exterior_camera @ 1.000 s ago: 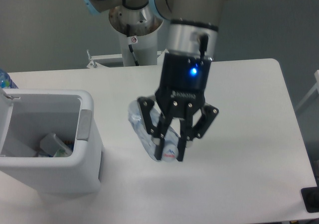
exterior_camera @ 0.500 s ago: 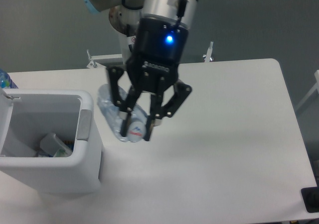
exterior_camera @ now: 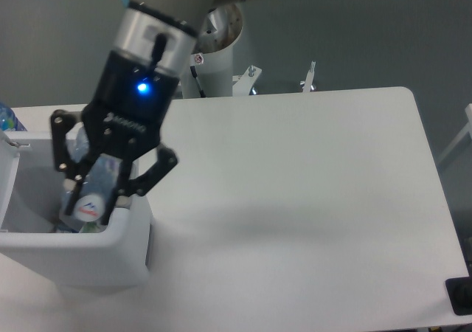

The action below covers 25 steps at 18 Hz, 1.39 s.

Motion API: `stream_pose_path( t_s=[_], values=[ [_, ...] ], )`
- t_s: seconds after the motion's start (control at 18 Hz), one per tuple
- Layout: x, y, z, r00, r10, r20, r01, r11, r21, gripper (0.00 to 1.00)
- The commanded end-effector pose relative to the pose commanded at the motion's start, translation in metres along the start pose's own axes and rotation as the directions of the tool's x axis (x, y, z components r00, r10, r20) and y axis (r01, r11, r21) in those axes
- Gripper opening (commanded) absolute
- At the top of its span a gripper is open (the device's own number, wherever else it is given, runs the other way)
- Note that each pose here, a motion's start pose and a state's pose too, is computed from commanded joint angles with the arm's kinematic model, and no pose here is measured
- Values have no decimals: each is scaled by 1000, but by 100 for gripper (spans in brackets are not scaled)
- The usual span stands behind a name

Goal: Place the trash in the trash can
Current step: 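Lower the bottle into the bin and open the gripper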

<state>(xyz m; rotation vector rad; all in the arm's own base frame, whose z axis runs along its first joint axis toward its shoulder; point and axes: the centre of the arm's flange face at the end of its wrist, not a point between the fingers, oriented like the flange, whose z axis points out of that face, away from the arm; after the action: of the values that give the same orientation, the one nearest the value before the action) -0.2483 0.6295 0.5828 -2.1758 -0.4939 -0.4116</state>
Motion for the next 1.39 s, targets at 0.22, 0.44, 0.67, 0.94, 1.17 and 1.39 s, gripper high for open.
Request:
stream_pose_path(
  t_s=[0.22, 0.44, 0.67, 0.94, 1.17, 1.39],
  values=[
    [0, 6, 23, 1000, 6, -11, -6, 1000, -30, 30],
    [-2, 11, 38, 999, 34, -17, -35, 998, -49, 34],
    [-4, 16, 53, 994, 106, -29, -108, 992, -68, 84],
    [-7, 17, 55, 990, 136, -27, -138, 988, -71, 100],
    [-11, 9, 42, 990, 142, -10, -142, 989, -50, 100],
    [-37, -14, -18, 981, 171, 94, -173, 985, 19, 100]
  ],
)
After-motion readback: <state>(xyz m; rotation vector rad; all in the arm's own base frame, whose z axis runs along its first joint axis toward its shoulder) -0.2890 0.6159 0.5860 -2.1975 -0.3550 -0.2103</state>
